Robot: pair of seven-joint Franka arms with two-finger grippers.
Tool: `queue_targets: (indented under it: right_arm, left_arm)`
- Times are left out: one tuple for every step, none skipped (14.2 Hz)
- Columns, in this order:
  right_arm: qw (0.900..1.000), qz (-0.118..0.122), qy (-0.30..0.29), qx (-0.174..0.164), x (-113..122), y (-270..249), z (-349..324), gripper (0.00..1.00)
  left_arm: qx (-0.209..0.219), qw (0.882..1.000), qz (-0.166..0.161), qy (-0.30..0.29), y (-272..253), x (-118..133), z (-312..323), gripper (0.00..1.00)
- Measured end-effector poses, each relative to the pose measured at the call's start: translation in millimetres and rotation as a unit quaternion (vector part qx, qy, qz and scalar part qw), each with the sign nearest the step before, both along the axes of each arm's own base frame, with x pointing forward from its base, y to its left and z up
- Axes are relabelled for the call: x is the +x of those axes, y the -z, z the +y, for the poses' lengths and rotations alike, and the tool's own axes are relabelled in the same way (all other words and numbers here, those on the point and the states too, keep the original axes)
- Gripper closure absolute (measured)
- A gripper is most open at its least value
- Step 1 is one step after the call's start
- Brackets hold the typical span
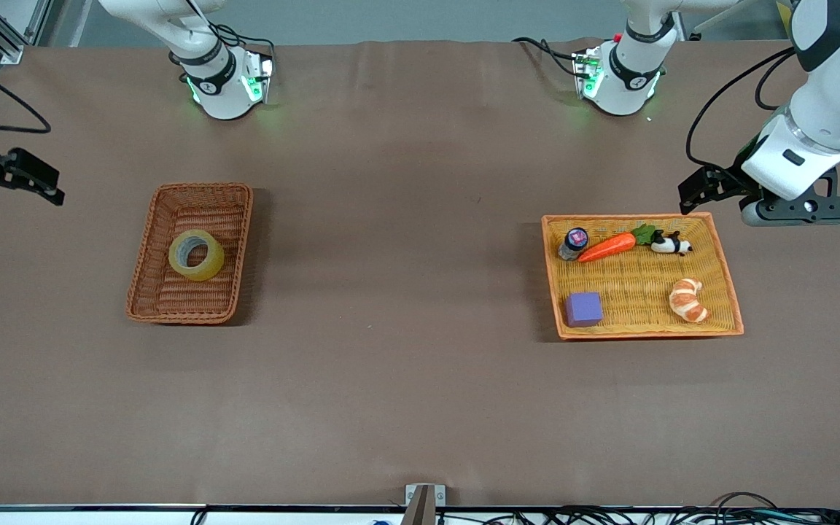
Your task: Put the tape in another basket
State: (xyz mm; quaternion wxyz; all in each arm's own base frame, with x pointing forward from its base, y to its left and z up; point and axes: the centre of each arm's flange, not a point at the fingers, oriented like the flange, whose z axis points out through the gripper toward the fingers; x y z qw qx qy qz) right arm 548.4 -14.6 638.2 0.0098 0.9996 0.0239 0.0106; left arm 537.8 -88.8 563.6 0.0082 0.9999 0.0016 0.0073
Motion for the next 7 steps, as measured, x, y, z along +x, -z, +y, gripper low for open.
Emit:
queue_targets:
  right_arm:
    - [1.000, 0.002, 0.000, 0.000, 0, 3, 0, 0.00]
    - [1.000, 0.005, 0.000, 0.000, 2, 6, 0, 0.00]
    - [1.000, 0.005, 0.000, 0.000, 3, 7, 0, 0.00]
    - [1.000, 0.003, 0.000, -0.001, 3, 4, 1, 0.00]
    - [1.000, 0.004, -0.001, -0.001, 3, -2, 1, 0.00]
    - [1.000, 0.007, -0.001, -0.001, 2, -6, 2, 0.00]
    - [1.000, 0.008, -0.001, -0.001, 1, -9, 3, 0.00]
  left_arm:
    - [0.000, 1.000, 0.000, 0.000, 0, 0, 0, 0.00]
    - [0.000, 1.000, 0.000, 0.000, 0, 0, 0, 0.00]
    - [0.000, 1.000, 0.000, 0.000, 1, 1, 0, 0.00]
    - [0.000, 1.000, 0.001, 0.000, 1, 1, 0, 0.00]
    - [0.000, 1.000, 0.001, 0.000, 2, 1, 0, 0.00]
    - [0.000, 1.000, 0.002, 0.000, 2, 1, 0, 0.00]
    - [0.000, 1.000, 0.002, 0.000, 3, 2, 0, 0.00]
